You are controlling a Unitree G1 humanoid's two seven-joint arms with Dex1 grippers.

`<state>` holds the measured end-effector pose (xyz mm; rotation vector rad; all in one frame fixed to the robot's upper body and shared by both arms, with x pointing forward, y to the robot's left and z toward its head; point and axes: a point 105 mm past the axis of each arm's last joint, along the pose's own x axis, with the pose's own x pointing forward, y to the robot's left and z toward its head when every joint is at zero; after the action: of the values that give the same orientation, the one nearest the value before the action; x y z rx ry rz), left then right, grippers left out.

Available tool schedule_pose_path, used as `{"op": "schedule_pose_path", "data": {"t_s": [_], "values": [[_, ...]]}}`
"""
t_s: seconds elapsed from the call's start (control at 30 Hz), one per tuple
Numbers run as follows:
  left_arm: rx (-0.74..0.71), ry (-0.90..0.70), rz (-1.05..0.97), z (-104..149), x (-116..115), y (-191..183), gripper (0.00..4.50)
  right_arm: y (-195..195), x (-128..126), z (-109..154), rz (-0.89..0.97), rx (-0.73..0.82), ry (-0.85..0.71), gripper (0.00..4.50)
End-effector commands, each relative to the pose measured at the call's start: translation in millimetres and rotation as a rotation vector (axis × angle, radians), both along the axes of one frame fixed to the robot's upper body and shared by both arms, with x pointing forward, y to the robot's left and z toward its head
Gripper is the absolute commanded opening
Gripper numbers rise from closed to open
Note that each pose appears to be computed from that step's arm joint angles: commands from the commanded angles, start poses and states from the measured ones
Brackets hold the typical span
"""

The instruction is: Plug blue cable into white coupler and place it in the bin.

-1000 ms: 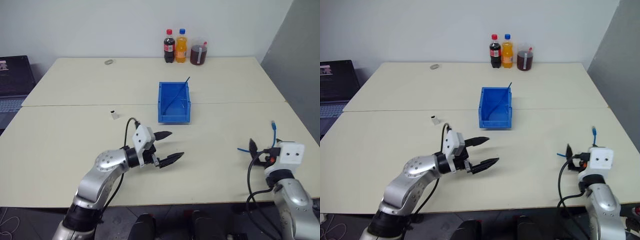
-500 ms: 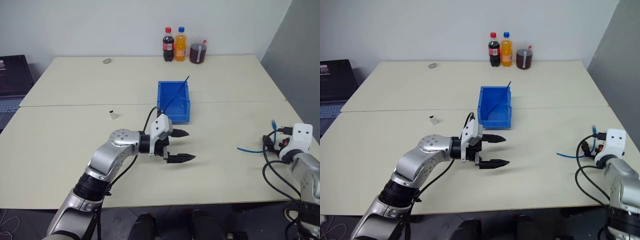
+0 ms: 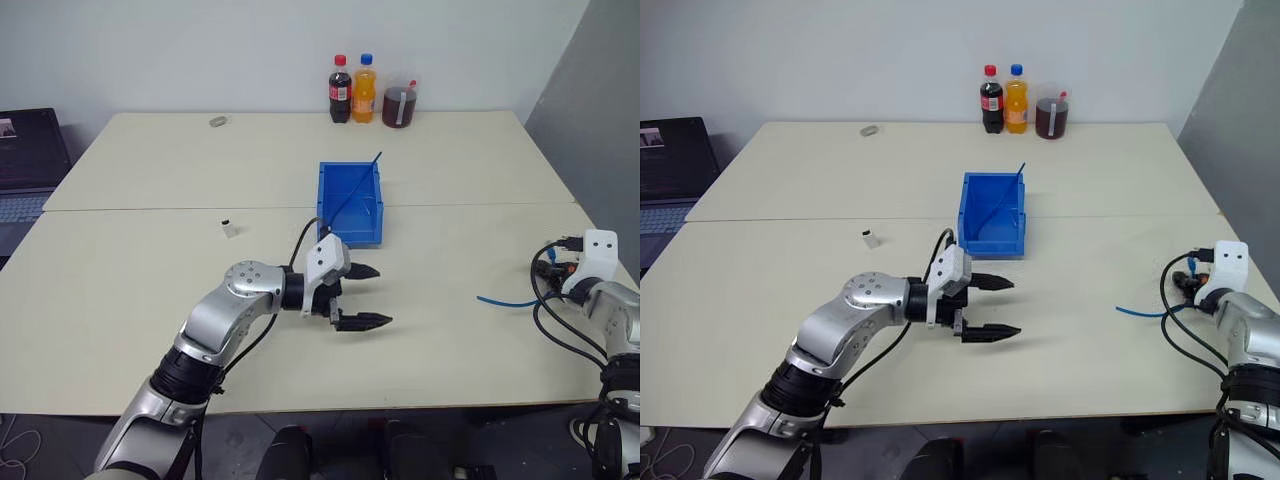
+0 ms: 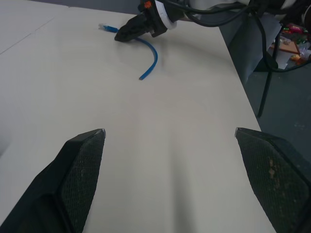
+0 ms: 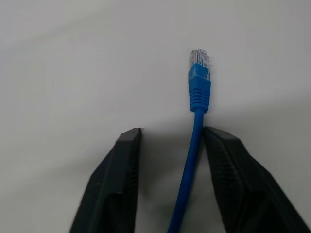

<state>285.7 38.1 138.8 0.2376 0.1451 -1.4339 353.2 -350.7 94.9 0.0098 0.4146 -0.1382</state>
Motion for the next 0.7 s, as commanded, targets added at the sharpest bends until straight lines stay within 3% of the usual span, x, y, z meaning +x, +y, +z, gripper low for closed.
{"op": "schedule_pose_path", "data": {"t_s": [0.03,0.17,0.4,0.47,0.57,0.7], "values": [[-0.018,-0.052,0.007,11.5,0.1,2.6,4.50,-4.7,-0.6,-0.8,0.008,-0.008,0.007,0.94],[-0.018,-0.056,0.010,11.7,1.6,4.4,4.50,3.3,0.3,6.6,0.075,0.022,-0.031,0.07],[-0.043,-0.063,0.030,15.3,3.8,8.8,4.50,36.1,-9.4,43.3,0.386,-0.030,-0.096,0.07],[-0.037,-0.076,0.044,15.3,2.7,15.7,4.50,68.2,-28.3,59.0,0.671,-0.171,-0.069,0.07],[0.020,-0.099,0.070,5.8,-1.4,32.5,4.50,119.7,-54.5,61.0,1.036,-0.332,-0.003,0.07],[0.106,-0.108,0.133,-13.4,-8.0,62.4,4.50,180.7,-62.2,50.9,1.320,-0.405,-0.004,0.07]]}}
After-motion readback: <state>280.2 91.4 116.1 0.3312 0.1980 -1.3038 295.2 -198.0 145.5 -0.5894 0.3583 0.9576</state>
